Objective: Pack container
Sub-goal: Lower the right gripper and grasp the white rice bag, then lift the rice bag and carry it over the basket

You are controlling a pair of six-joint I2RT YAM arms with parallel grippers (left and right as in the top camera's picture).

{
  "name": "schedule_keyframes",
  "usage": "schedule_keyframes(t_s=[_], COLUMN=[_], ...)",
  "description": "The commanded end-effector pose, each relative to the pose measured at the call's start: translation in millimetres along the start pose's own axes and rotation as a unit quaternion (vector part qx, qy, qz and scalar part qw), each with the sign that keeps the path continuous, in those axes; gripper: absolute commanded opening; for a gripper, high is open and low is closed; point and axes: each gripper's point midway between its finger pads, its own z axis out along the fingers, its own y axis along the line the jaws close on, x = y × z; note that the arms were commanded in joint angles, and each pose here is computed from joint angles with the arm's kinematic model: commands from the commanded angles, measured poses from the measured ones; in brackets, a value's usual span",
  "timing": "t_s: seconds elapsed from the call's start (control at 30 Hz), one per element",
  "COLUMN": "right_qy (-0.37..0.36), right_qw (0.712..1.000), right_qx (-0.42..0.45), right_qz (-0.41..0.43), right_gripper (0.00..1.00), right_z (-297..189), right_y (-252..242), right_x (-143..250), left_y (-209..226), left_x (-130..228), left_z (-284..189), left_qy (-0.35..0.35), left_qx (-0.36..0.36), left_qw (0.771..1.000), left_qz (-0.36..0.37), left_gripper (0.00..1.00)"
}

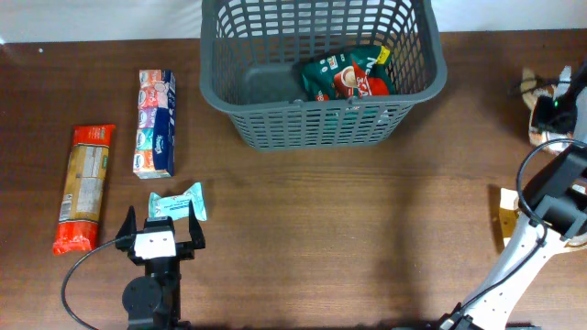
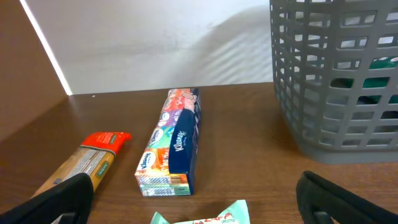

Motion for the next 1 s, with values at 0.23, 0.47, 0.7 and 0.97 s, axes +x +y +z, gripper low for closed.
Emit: schedule_keyframes(t_s=[0.23, 0.47, 0.7, 0.97], right_qy=[-0.259, -0.336, -0.392, -0.396], right_qw=[0.961, 0.927, 0.851, 0.773], right_qx=[-0.095, -0.162, -0.314, -0.428], right_qz=[0.007, -0.045, -0.153, -0.248], right_gripper=[0.04, 0.04, 0.04, 0.04], right_z=[-211, -316, -403, -454], right_y=[44, 97, 212, 340], right_x=[-89, -73, -47, -1], left_y=[-1, -1, -1, -1], left_x=[1, 1, 1, 1], left_z=[0, 0, 0, 0], left_qy=[-0.001, 0.0, 0.0, 0.0], left_qx=[0.002, 0.002, 0.002, 0.002], left_qw=[1.0, 1.0, 1.0, 1.0], left_qz=[-0.004, -0.004, -0.004, -0.004], left_gripper=[0.99, 0.99, 0.99, 0.99])
